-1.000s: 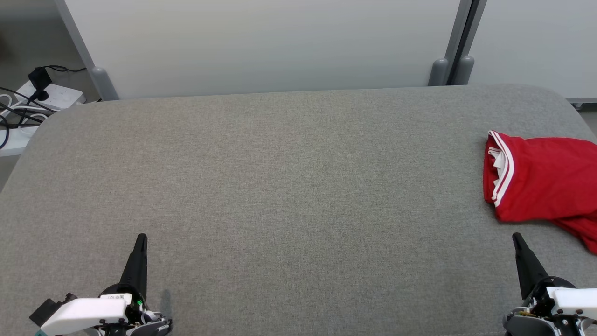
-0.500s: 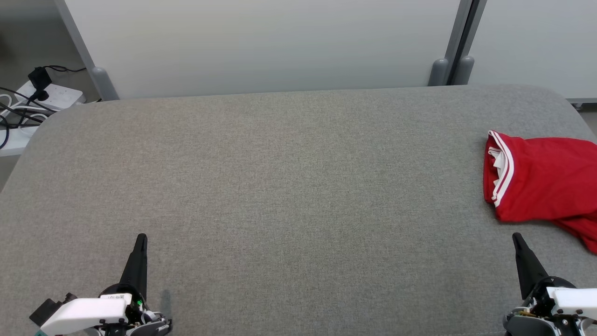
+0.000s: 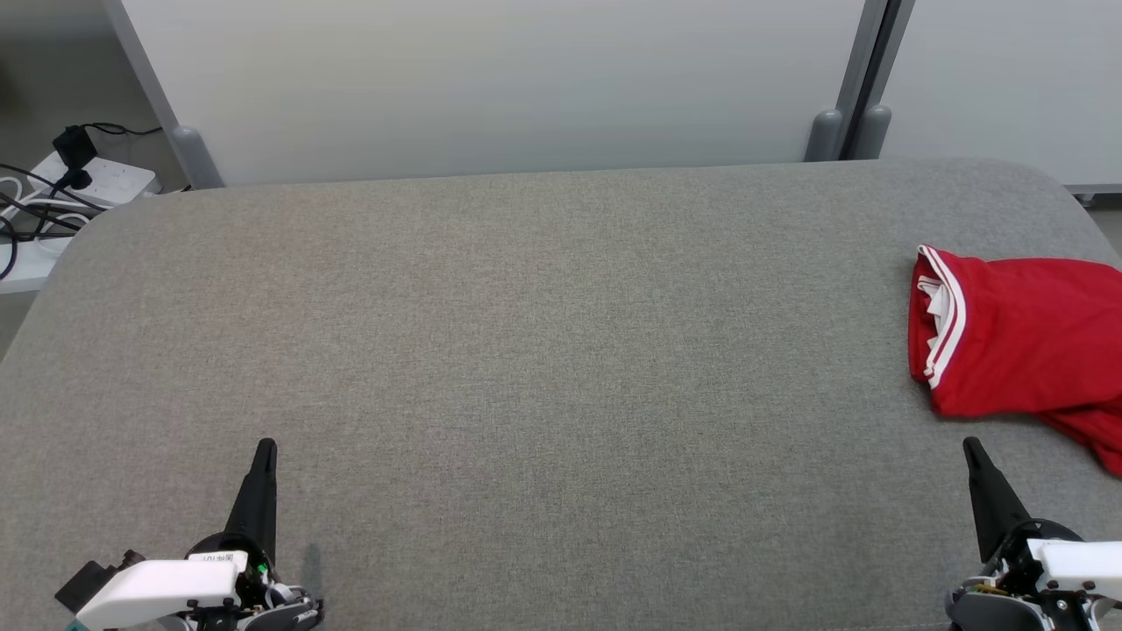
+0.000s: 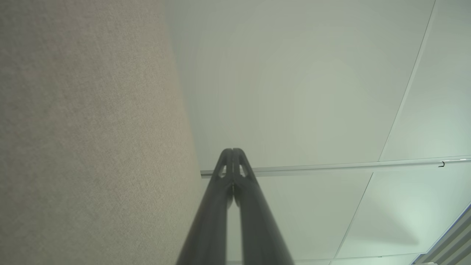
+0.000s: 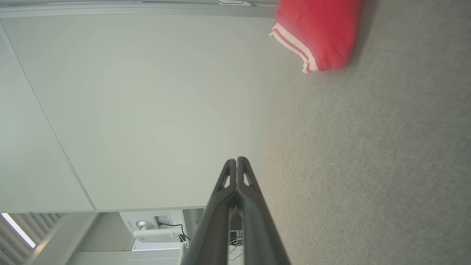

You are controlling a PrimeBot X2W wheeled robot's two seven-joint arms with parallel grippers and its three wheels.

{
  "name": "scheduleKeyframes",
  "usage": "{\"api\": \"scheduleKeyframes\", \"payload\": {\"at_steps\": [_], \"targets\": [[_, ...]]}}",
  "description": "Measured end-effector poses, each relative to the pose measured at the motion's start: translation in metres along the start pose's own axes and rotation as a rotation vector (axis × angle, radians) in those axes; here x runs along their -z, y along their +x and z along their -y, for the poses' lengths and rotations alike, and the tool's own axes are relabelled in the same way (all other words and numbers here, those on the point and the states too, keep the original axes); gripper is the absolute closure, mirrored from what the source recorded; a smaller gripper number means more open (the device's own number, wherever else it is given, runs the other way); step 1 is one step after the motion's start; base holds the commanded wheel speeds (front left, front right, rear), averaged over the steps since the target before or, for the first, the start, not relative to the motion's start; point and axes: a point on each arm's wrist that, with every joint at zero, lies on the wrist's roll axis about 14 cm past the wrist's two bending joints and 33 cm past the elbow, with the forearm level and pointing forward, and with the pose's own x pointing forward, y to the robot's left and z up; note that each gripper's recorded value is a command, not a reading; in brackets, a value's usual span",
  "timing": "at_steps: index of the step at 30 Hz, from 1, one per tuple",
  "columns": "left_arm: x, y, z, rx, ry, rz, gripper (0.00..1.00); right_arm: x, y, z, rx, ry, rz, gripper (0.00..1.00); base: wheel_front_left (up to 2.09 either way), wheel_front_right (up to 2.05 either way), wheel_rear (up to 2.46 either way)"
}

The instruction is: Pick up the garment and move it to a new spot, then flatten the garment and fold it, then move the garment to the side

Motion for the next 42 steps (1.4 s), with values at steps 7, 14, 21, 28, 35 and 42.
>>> {"api": "scheduleKeyframes", "payload": {"at_steps": [7, 14, 21, 28, 35, 42], "targets": [[0.0000, 0.0000, 0.0000, 0.000, 0.000, 0.000, 1.00, 0.0000, 0.0000, 0.0000, 0.000, 0.000, 0.000, 1.00, 0.00, 0.00, 0.00], [0.0000, 0.0000, 0.0000, 0.000, 0.000, 0.000, 1.00, 0.0000, 0.0000, 0.0000, 0.000, 0.000, 0.000, 1.00, 0.00, 0.00, 0.00], [0.0000, 0.0000, 0.0000, 0.000, 0.000, 0.000, 1.00, 0.0000, 0.0000, -0.0001, 0.000, 0.000, 0.000, 1.00, 0.00, 0.00, 0.00], [-0.0001, 0.0000, 0.0000, 0.000, 0.000, 0.000, 1.00, 0.0000, 0.0000, -0.0001, 0.000, 0.000, 0.000, 1.00, 0.00, 0.00, 0.00], [0.0000, 0.0000, 0.0000, 0.000, 0.000, 0.000, 1.00, 0.0000, 0.0000, -0.0001, 0.000, 0.000, 0.000, 1.00, 0.00, 0.00, 0.00], [-0.0001, 0.0000, 0.0000, 0.000, 0.000, 0.000, 1.00, 0.0000, 0.0000, -0.0001, 0.000, 0.000, 0.000, 1.00, 0.00, 0.00, 0.00]]}}
